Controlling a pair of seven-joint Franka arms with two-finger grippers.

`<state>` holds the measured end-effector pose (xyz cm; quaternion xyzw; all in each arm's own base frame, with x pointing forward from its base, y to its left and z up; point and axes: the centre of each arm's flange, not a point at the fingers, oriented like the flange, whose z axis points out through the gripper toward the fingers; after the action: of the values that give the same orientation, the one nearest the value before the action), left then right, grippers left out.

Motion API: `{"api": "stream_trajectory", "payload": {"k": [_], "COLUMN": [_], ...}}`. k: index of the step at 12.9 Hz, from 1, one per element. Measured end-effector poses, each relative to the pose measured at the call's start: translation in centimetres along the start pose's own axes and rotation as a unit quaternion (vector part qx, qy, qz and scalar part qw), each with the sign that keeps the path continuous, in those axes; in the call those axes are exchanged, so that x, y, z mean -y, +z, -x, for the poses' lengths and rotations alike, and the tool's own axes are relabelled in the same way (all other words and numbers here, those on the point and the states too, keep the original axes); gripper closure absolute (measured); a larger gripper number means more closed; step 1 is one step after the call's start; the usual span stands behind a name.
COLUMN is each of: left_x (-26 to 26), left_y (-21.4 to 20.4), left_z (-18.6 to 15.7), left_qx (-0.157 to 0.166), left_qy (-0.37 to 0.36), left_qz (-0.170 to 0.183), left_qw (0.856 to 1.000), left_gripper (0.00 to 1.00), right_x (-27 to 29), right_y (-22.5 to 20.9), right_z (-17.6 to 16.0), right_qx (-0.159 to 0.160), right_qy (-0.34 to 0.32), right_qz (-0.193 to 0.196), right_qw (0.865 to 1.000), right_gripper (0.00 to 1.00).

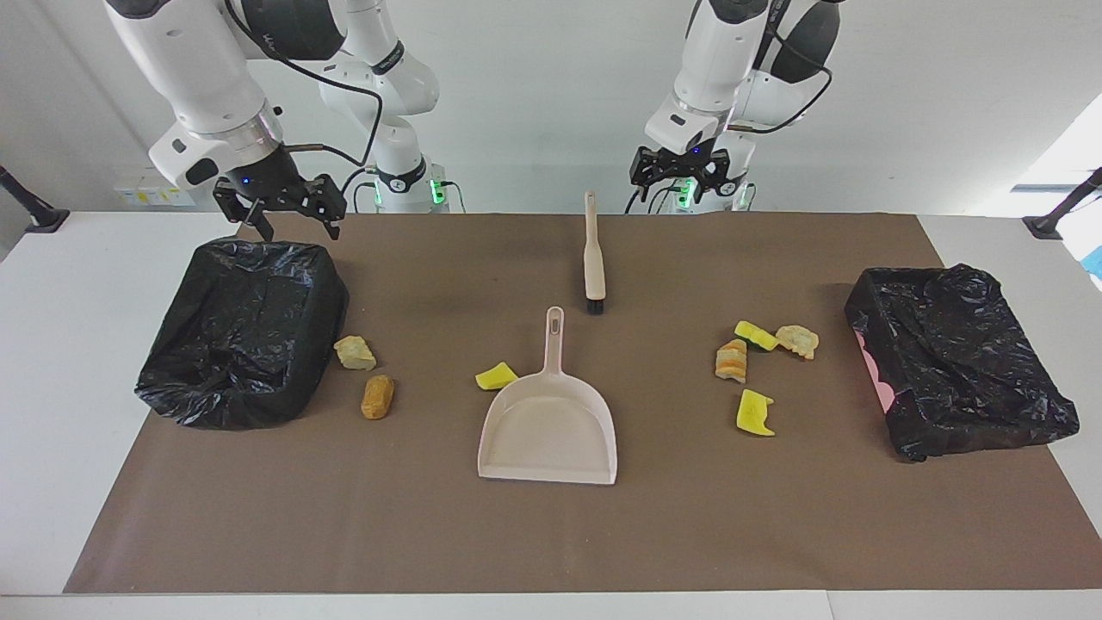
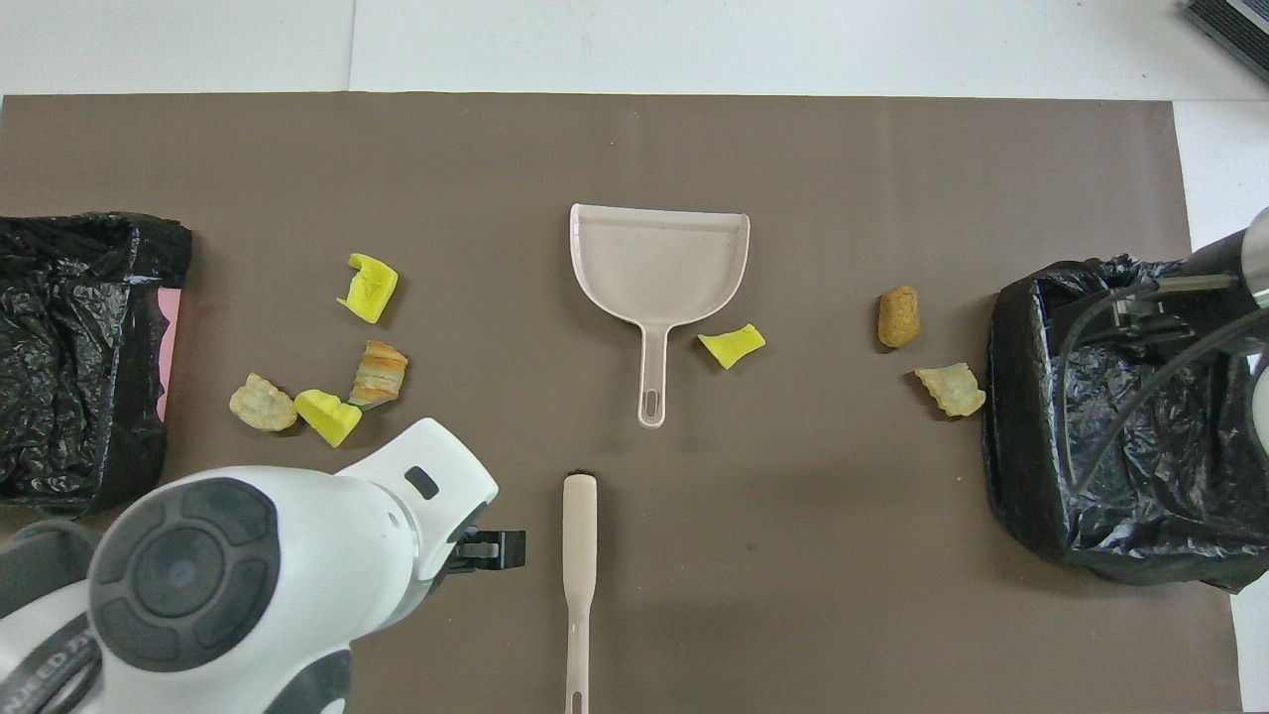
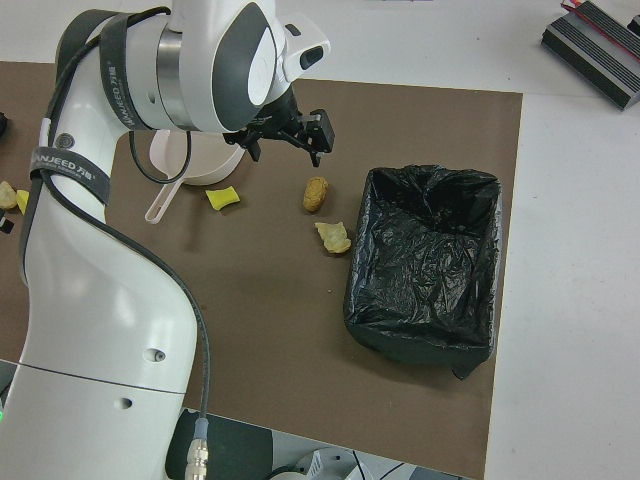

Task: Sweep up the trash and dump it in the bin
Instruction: 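Reach the right gripper to the dustpan handle while the left gripper approaches the brush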

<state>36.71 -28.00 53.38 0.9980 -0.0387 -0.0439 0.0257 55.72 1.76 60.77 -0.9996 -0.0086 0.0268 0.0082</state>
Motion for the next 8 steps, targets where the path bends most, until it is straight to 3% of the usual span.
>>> {"api": "stream_trajectory", "payload": {"k": [3, 8], "left_x": [-2.6, -7.4], "left_y": [3.3, 12.6], "left_z": [2.4, 7.7], "left_qx": [0.021, 0.014], "left_qy": [0.028, 0.034], "left_qz": [-0.004, -0.011], "left_qw": [0.999, 0.999], "left_gripper": [0.0, 0.0], "right_x": [1.3, 5.8], "right_y": [1.5, 4.3], "right_z": [-0.6, -2.2], "right_qx": [-0.004, -0.012], "right_qy": [-0.011, -0.002], "right_qz": [0.0, -0.005], "right_qw": [1.0, 1.0], "right_gripper": [0.0, 0.0]}}
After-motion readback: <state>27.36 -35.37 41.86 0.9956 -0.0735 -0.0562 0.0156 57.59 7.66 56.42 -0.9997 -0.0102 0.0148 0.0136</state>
